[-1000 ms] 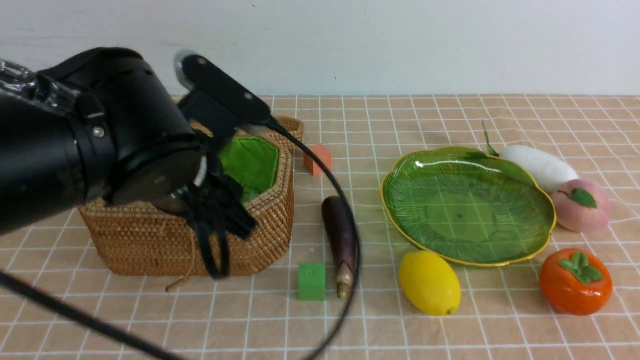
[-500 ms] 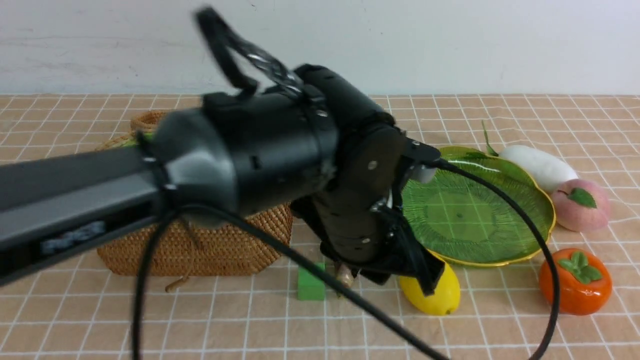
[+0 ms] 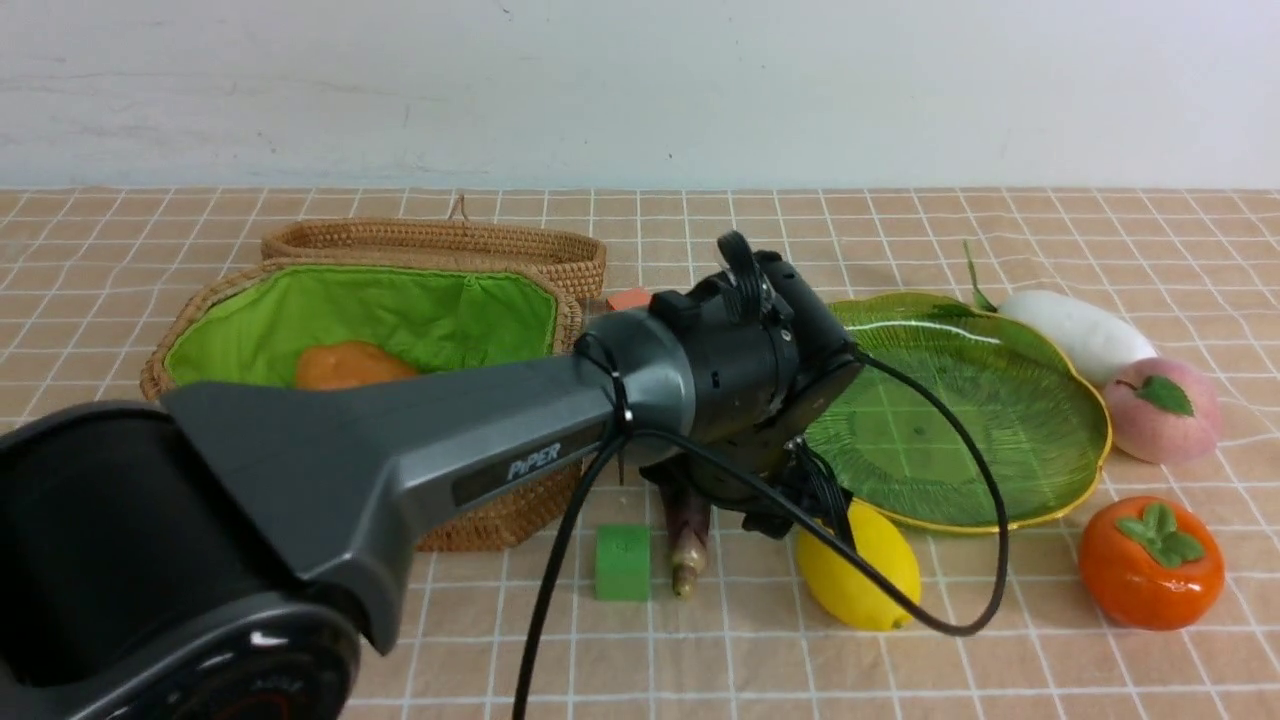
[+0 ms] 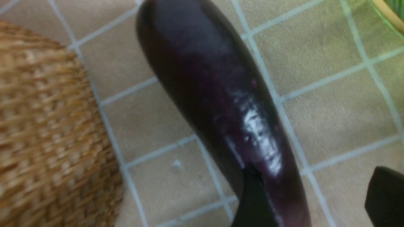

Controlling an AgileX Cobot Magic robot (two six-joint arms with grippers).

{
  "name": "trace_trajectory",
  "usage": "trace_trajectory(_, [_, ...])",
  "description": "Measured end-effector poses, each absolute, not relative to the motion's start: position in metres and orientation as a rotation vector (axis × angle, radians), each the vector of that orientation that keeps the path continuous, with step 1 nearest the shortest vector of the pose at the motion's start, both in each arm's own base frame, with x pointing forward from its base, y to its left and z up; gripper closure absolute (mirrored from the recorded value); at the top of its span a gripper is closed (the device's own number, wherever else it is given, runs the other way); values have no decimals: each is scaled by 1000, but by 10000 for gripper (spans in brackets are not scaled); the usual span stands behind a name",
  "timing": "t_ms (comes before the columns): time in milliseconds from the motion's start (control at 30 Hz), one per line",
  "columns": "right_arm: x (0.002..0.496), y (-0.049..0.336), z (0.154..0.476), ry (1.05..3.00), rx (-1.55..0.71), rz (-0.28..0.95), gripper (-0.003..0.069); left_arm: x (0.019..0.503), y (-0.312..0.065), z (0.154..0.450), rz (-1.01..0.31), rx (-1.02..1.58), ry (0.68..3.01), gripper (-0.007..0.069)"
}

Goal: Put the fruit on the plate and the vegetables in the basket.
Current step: Use the left arm to grab an eggplant and put it into the left basket

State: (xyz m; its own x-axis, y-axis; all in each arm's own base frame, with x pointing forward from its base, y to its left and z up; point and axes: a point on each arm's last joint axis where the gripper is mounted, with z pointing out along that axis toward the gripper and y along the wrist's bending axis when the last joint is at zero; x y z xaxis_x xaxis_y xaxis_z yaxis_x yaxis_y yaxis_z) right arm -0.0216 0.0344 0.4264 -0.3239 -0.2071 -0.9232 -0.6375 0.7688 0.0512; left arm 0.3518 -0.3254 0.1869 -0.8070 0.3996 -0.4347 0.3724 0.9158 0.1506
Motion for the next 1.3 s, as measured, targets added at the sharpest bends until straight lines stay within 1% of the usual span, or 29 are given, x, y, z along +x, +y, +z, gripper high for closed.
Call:
trace_trajectory(67, [-22, 34, 426, 1889, -645, 499, 425, 353, -326, 185, 96, 563, 2604, 177])
trace_trajectory(133, [-22, 34, 426, 1889, -645, 500, 425, 354, -326, 184, 103, 566, 2599, 204])
trace_trajectory(233, [-22, 34, 426, 1889, -644, 499, 425, 355, -325, 183, 123, 567, 2594, 281])
trace_trajectory(267, [-22, 34, 426, 1889, -644, 499, 425, 355, -325, 183, 123, 566, 2594, 286])
trace_trajectory(333, [-21, 34, 426, 1890, -644, 496, 425, 355, -325, 183, 125, 550, 2596, 335])
trace_trajectory(433, [-21, 34, 426, 1890, -644, 496, 425, 355, -325, 184, 123, 543, 2597, 354])
trace_trajectory(533, [-21, 34, 426, 1890, -644, 496, 425, 354, -326, 188, 96, 532, 2594, 333])
trace_trajectory(633, [-21, 34, 426, 1890, -644, 496, 425, 352, -325, 198, 57, 502, 2600, 277])
trace_trajectory(667, [-21, 34, 426, 1890, -644, 496, 425, 351, -324, 205, 42, 491, 2592, 240])
trace_trajectory(767, [-21, 34, 426, 1890, -644, 496, 425, 349, -323, 215, 23, 470, 2575, 187])
trace_trajectory(900, [-21, 34, 426, 1890, -644, 496, 425, 350, -322, 217, 29, 468, 2566, 155])
trace_trajectory(1067, [-21, 34, 426, 1890, -644, 496, 425, 354, -324, 197, 78, 473, 2585, 146])
trace_trajectory(1100, [-21, 34, 426, 1890, -644, 496, 425, 355, -324, 186, 111, 471, 2601, 145])
trace_trajectory(1133, [-21, 34, 426, 1890, -644, 496, 425, 355, -324, 185, 116, 473, 2600, 144])
trace_trajectory(1167, [-21, 34, 426, 1890, -644, 495, 425, 356, -322, 182, 154, 471, 2601, 145])
trace_trajectory(1300, [-21, 34, 426, 1891, -644, 491, 425, 358, -321, 175, 199, 469, 2610, 145])
